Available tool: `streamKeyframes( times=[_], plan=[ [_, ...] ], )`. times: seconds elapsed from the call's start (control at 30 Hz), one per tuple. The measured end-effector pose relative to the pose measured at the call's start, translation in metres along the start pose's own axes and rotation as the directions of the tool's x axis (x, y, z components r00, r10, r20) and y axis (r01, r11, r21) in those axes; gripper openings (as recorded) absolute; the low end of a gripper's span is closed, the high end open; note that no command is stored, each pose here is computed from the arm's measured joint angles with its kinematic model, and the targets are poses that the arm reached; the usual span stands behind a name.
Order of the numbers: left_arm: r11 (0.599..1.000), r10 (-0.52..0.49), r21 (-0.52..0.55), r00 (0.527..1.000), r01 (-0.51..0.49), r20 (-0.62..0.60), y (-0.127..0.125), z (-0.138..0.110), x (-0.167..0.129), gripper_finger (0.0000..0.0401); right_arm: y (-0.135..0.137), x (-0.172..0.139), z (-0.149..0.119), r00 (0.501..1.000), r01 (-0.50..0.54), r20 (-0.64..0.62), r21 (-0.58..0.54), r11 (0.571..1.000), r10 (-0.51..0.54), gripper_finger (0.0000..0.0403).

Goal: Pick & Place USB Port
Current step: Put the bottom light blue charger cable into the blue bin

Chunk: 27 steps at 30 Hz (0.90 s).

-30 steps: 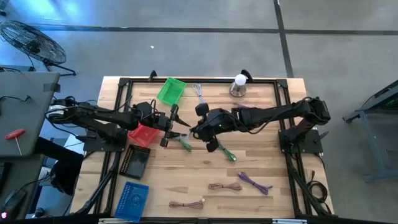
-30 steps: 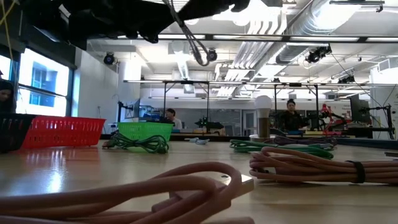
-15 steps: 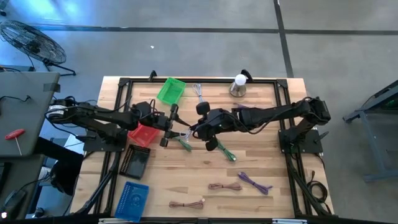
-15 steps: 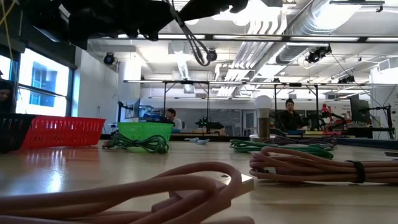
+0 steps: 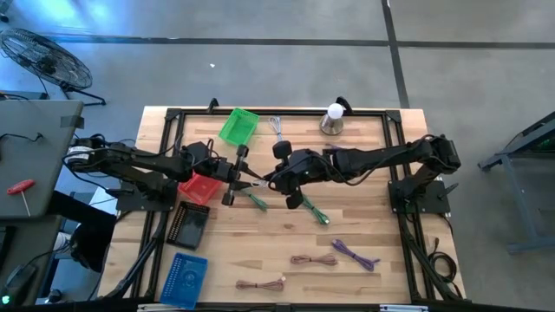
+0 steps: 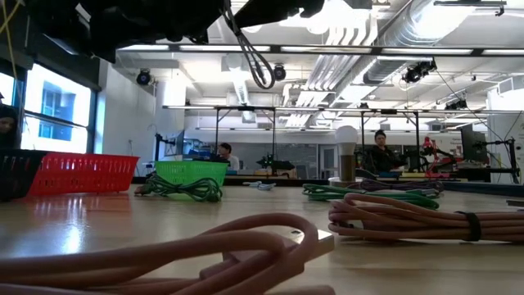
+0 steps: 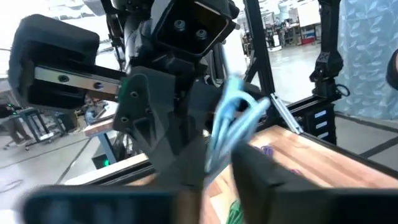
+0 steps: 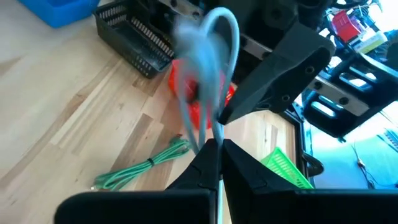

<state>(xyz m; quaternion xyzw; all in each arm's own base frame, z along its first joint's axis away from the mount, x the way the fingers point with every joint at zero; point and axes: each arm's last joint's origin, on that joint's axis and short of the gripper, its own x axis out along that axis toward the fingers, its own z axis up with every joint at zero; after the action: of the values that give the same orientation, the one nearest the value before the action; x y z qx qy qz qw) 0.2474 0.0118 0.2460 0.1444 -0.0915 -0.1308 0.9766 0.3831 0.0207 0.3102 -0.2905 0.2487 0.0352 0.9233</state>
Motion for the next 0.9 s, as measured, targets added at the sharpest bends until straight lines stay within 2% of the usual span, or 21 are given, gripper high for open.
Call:
streamKeyframes(
  times=[0.07, 0.37, 0.5, 0.6, 0.67, 0.9],
  plan=[
    [1.000, 0.017, 0.002, 1.000, -0.017, -0.007, 0.001, 0.000, 0.000, 0.0014, 0.000, 0.000, 0.000, 1.000, -0.004, -0.002, 0.008, 1.000, 0.004, 0.0007],
    [0.998, 0.054, 0.015, 0.997, -0.053, -0.049, 0.001, -0.003, 0.000, 0.0004, 0.003, 0.000, 0.000, 1.000, 0.014, -0.020, 0.010, 1.000, -0.014, 0.0053],
    [0.992, 0.127, 0.035, 0.987, -0.124, -0.102, 0.002, -0.005, -0.002, 0.0003, 0.003, 0.000, -0.001, 0.999, 0.024, -0.042, 0.006, 1.000, -0.024, 0.0042],
    [0.975, 0.216, 0.088, 0.962, -0.204, -0.164, 0.004, -0.002, -0.007, 0.0002, 0.002, 0.000, -0.002, 0.998, 0.042, -0.057, 0.014, 0.999, -0.041, 0.0010],
    [0.963, 0.265, 0.102, 0.942, -0.249, -0.207, 0.005, 0.001, -0.013, 0.0002, 0.002, 0.000, -0.002, 0.997, 0.045, -0.059, 0.015, 0.999, -0.044, 0.0005],
    [0.906, 0.423, 0.169, 0.836, -0.388, -0.349, -0.012, 0.026, -0.042, 0.0001, 0.001, -0.001, -0.006, 0.984, 0.114, -0.138, 0.008, 0.993, -0.112, 0.0043]
  ],
)
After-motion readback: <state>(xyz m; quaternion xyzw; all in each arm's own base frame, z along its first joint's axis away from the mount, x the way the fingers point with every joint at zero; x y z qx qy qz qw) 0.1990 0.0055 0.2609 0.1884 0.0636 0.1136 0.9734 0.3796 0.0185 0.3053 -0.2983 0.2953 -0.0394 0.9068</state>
